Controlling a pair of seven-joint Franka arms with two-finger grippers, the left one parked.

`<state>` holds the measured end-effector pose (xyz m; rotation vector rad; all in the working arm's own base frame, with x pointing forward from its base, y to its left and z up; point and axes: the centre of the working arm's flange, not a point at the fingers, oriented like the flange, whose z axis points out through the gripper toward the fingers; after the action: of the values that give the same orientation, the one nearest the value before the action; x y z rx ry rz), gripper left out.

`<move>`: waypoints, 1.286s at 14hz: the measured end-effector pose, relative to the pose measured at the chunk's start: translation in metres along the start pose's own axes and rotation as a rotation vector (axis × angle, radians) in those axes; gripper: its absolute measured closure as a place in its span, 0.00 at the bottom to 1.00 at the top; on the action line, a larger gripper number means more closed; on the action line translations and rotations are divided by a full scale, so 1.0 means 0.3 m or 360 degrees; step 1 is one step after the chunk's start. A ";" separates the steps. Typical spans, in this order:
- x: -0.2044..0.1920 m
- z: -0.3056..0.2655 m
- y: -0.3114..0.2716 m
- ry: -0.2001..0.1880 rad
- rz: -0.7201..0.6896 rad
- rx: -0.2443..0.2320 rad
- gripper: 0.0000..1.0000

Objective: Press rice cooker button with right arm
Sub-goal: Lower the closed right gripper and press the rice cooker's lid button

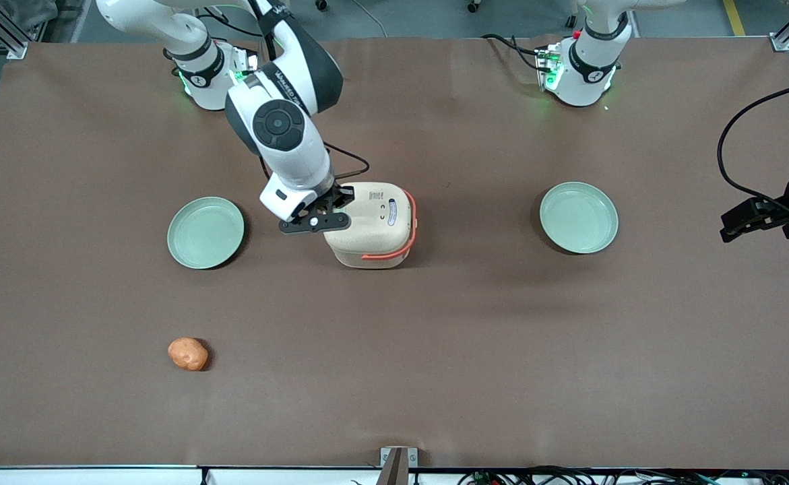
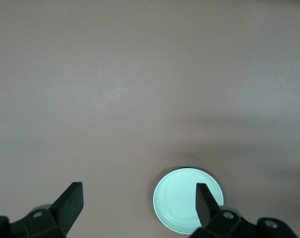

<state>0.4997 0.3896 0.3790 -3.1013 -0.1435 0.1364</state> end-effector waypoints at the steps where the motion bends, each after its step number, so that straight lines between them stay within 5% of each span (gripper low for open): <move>1: -0.004 0.009 -0.010 -0.0003 0.0001 -0.0003 0.96; 18: -0.008 0.054 -0.032 -0.0016 -0.0010 -0.0016 0.96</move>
<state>0.4950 0.3995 0.3634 -3.1107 -0.1544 0.1514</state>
